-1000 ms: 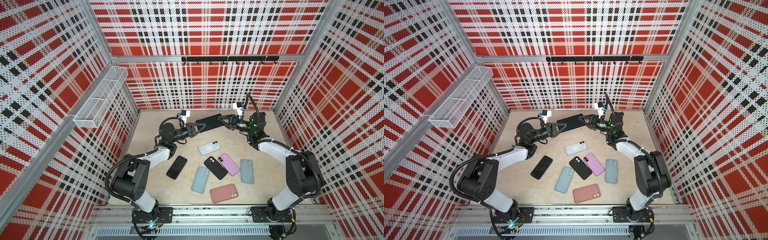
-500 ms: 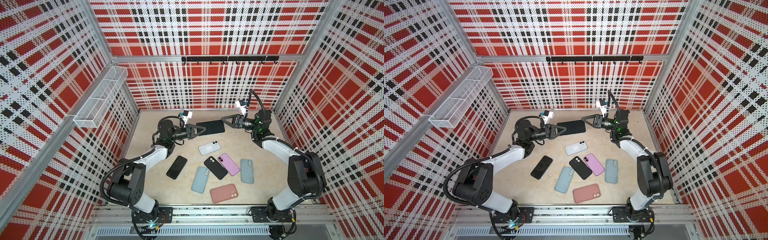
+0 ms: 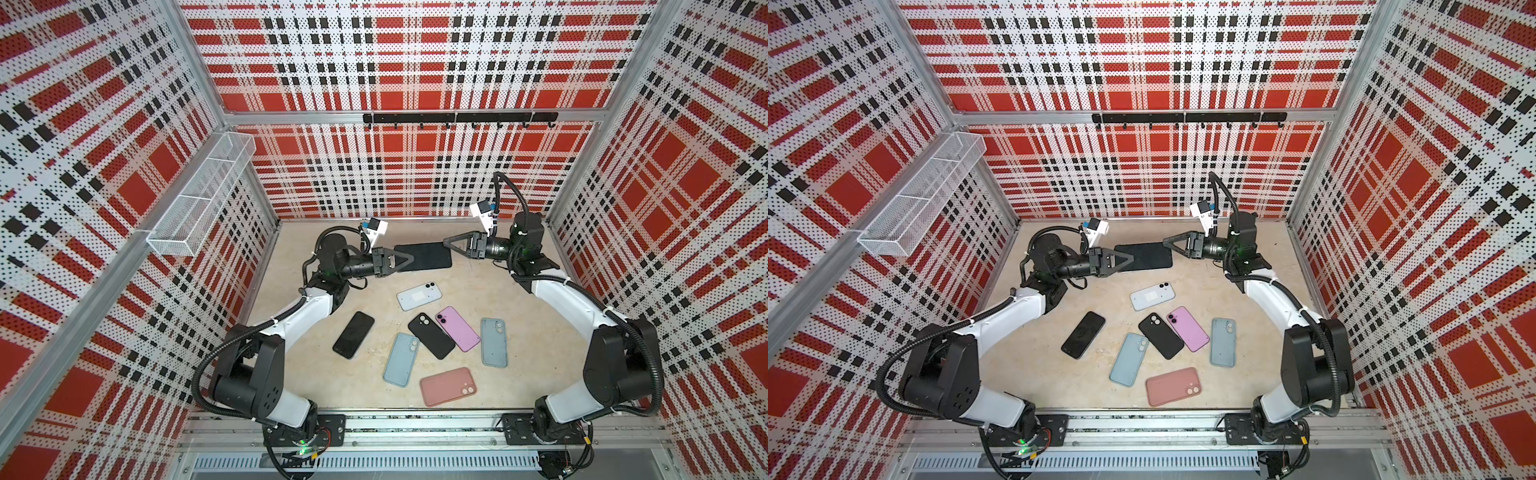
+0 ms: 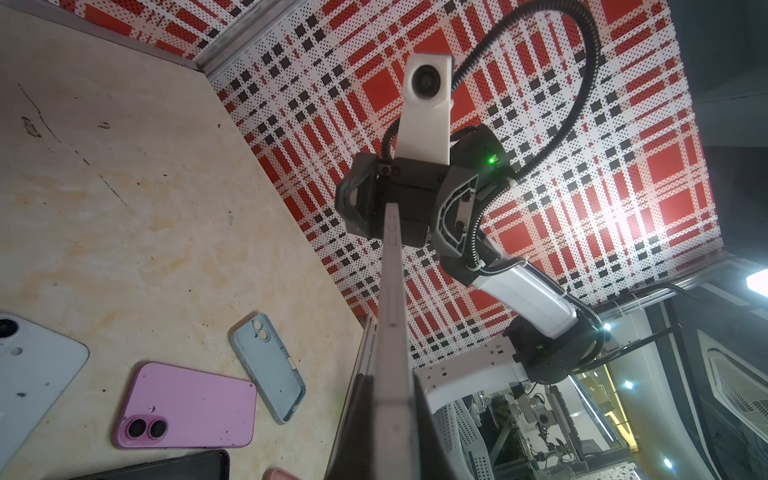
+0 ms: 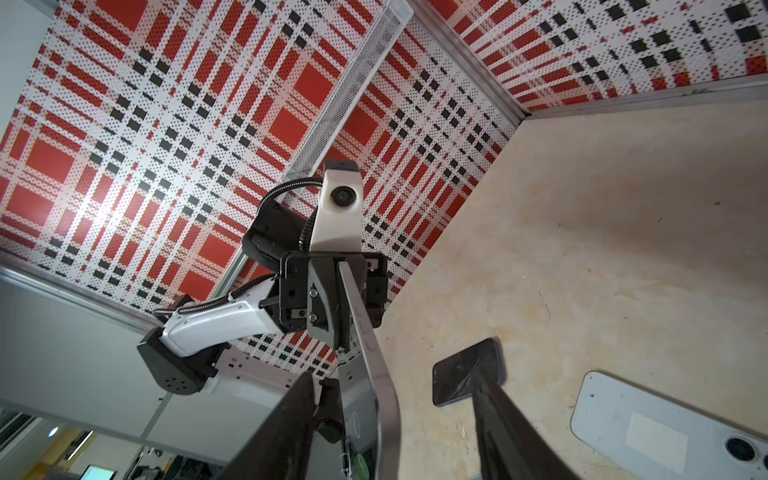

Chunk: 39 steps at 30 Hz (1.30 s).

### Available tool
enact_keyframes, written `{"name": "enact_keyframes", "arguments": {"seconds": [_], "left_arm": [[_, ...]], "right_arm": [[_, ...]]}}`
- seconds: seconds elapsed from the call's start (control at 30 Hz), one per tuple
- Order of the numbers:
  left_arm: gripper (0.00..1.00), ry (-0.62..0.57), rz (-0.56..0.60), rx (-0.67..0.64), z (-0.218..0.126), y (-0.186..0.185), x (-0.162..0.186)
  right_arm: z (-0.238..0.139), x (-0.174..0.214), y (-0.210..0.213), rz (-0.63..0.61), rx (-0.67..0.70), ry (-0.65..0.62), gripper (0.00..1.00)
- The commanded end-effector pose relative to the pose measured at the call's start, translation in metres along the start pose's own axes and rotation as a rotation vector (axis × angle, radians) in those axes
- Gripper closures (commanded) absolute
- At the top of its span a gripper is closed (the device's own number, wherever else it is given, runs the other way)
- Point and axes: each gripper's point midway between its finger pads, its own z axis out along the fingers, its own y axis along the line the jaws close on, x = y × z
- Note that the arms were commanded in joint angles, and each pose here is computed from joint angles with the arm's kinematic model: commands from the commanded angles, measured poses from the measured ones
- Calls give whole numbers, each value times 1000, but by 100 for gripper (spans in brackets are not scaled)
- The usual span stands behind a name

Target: Put the phone into the phone case

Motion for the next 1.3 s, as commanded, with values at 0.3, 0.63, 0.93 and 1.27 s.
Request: {"name": "enact_keyframes", "arguments": {"seconds": [0.3, 0.63, 0.93, 1.27], "left_arm": [[100, 32, 81, 32, 5, -20, -4], [100, 37, 72, 23, 5, -15, -2], [95, 25, 59, 13, 6, -13, -5], [44, -40, 56, -40, -7, -2, -13]], "right_arm": [[16, 15, 25, -25, -129, 78, 62], [19, 20, 26, -25, -133, 88, 86], [18, 22, 25, -33, -124, 78, 100], [-6, -8, 14, -33, 3, -79, 100]]}}
